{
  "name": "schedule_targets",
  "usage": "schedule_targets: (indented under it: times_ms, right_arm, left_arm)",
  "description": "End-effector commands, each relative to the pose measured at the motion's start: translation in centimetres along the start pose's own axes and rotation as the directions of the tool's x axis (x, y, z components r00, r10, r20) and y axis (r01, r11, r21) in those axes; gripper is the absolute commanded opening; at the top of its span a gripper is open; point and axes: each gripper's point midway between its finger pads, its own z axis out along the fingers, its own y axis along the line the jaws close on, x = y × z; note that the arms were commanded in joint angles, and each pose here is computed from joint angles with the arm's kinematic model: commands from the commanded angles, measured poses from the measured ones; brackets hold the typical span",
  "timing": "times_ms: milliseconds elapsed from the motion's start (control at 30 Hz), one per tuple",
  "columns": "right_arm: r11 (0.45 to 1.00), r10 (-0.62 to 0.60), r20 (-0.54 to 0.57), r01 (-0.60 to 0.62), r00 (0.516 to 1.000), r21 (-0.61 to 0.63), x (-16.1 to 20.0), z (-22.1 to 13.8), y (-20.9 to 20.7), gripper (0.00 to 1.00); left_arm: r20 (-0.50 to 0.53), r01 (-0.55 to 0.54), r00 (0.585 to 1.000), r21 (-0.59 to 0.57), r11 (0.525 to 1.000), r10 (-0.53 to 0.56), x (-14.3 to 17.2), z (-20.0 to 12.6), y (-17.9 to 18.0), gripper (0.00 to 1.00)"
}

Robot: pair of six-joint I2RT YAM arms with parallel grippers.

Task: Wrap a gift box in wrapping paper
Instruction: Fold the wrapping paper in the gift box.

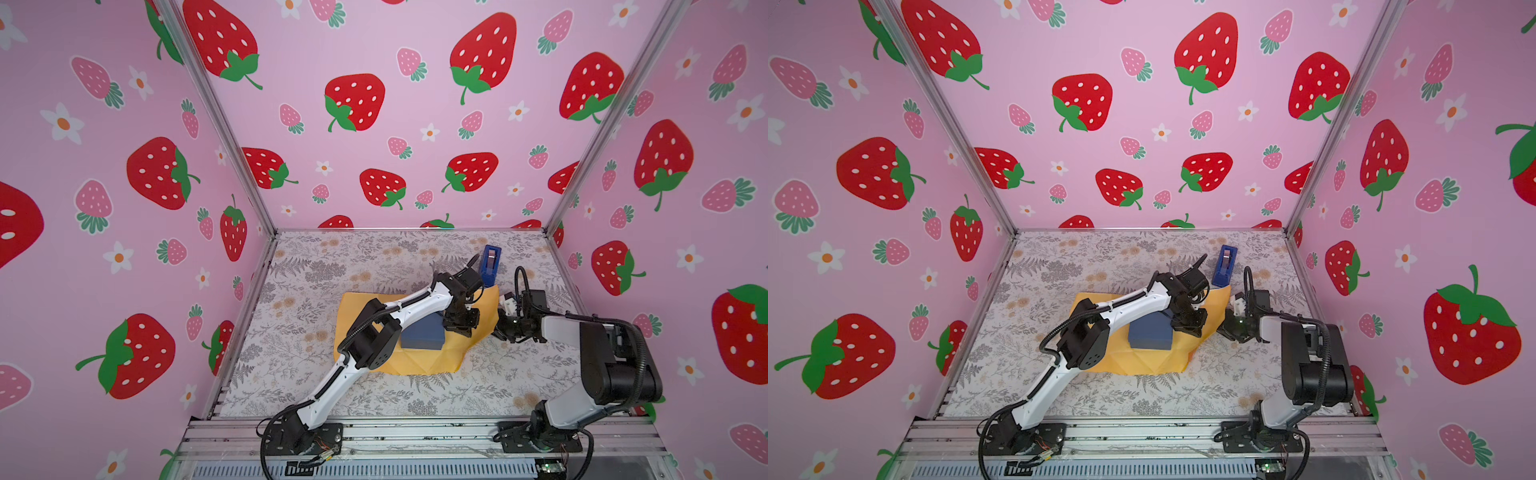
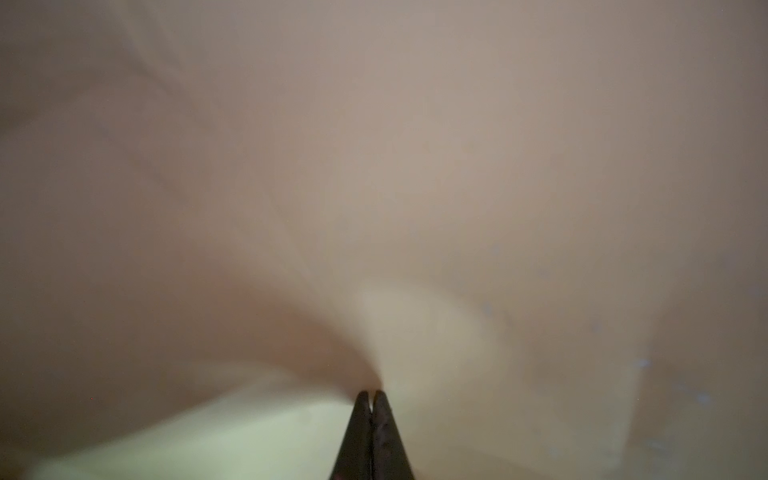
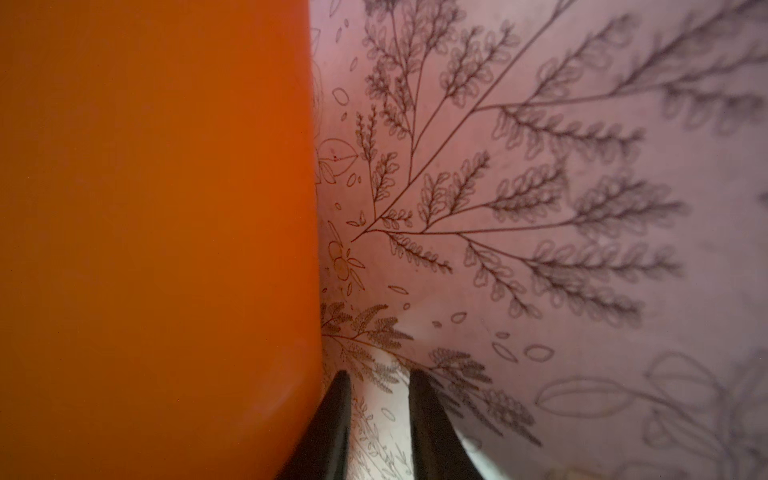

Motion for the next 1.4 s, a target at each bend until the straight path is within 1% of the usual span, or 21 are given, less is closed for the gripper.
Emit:
schedule_targets:
  times_ms: [0,67,167,233,300,400,533,667,733,800,867,933,1033,1100,1167,1200,1267,1367]
  right_arm:
    - [1.000,-0.012,-0.016,0.012,1.000,-0.015,0.8,-0.4,0.2,0.27]
    - [1.000,-0.011,-0.018,0.010,1.000,-0.015,1.0,-0.5,0.2,0.27]
    - [1.000,-0.009,-0.014,0.009,1.000,-0.015,0.9,-0.5,0.2,0.27]
    - [1.000,-0.008,-0.014,0.008,1.000,-0.020,0.9,-0.5,0.3,0.27]
    - [1.000,-0.010,-0.014,0.010,1.000,-0.019,0.9,-0.5,0.3,0.28]
    - [1.000,-0.012,-0.011,0.012,1.000,-0.017,0.6,-0.5,0.3,0.27]
    - [1.000,-0.009,-0.013,0.009,1.000,-0.016,0.6,-0.4,0.2,0.27]
    - [1.000,-0.009,-0.009,0.009,1.000,-0.022,0.4,-0.4,0.4,0.27]
    - [1.000,-0.011,-0.009,0.010,1.000,-0.025,0.3,-0.4,0.6,0.27]
    - [1.000,-0.011,-0.010,0.011,1.000,-0.027,0.3,-0.5,0.6,0.27]
    - [0.999,-0.012,-0.010,0.012,1.000,-0.031,0.4,-0.5,0.7,0.27]
    - [0.999,-0.011,-0.017,0.011,1.000,-0.034,0.6,-0.4,0.7,0.27]
    - [0.999,-0.016,-0.030,0.015,0.999,-0.033,0.9,-0.2,0.8,0.27]
    - [0.999,-0.018,-0.032,0.016,0.999,-0.033,0.9,-0.2,0.8,0.27]
    - [0.999,-0.020,-0.029,0.019,0.999,-0.032,0.8,-0.3,1.0,0.27]
    - [0.999,-0.021,-0.028,0.020,0.999,-0.031,0.7,-0.3,1.1,0.27]
    - [0.999,-0.022,-0.029,0.021,0.999,-0.029,0.7,-0.3,1.2,0.27]
    - [0.999,-0.028,-0.030,0.027,0.999,-0.025,0.6,-0.3,1.3,0.27]
  left_arm:
    - [0.002,-0.031,1.000,0.033,0.999,0.030,0.0,-1.5,-1.3,0.13]
    - [0.032,-0.043,0.999,0.071,0.997,0.041,-0.3,-3.0,-2.6,0.14]
    - [0.090,-0.073,0.994,0.137,0.988,0.061,-0.5,-6.2,-4.7,0.15]
    - [0.098,-0.085,0.993,0.149,0.985,0.071,0.3,-8.0,-5.3,0.14]
    - [0.073,-0.086,0.995,0.169,0.982,0.075,1.8,-8.6,-5.6,0.11]
    - [0.022,-0.079,0.997,0.166,0.983,0.077,4.5,-8.1,-5.4,0.10]
    - [-0.053,-0.055,0.997,0.166,0.985,0.064,6.6,-5.6,-4.6,0.08]
    - [-0.138,-0.051,0.986,0.264,0.963,0.091,7.8,-2.8,-6.5,0.09]
    - [-0.170,-0.055,0.980,0.283,0.957,0.106,8.3,-2.1,-7.1,0.11]
    - [-0.146,-0.068,0.983,0.287,0.955,0.114,7.9,-2.8,-7.2,0.11]
    - [-0.080,-0.082,0.991,0.279,0.957,0.108,6.7,-5.3,-7.0,0.14]
    - [0.018,-0.092,0.996,0.264,0.960,0.090,5.0,-8.6,-6.2,0.18]
    - [0.178,-0.081,0.983,0.230,0.970,0.040,2.9,-14.6,-3.6,0.31]
    - [0.269,-0.045,0.963,0.183,0.982,-0.006,2.3,-18.1,-0.7,0.40]
    - [0.328,0.014,0.943,0.139,0.990,-0.060,2.1,-20.3,3.0,0.50]
    - [0.341,0.051,0.936,0.124,0.991,-0.091,2.3,-20.8,5.1,0.54]
    - [0.333,0.121,0.930,0.127,0.984,-0.158,2.7,-20.8,8.7,0.61]
    - [0.293,0.181,0.930,0.160,0.970,-0.222,3.2,-19.3,12.2,0.68]
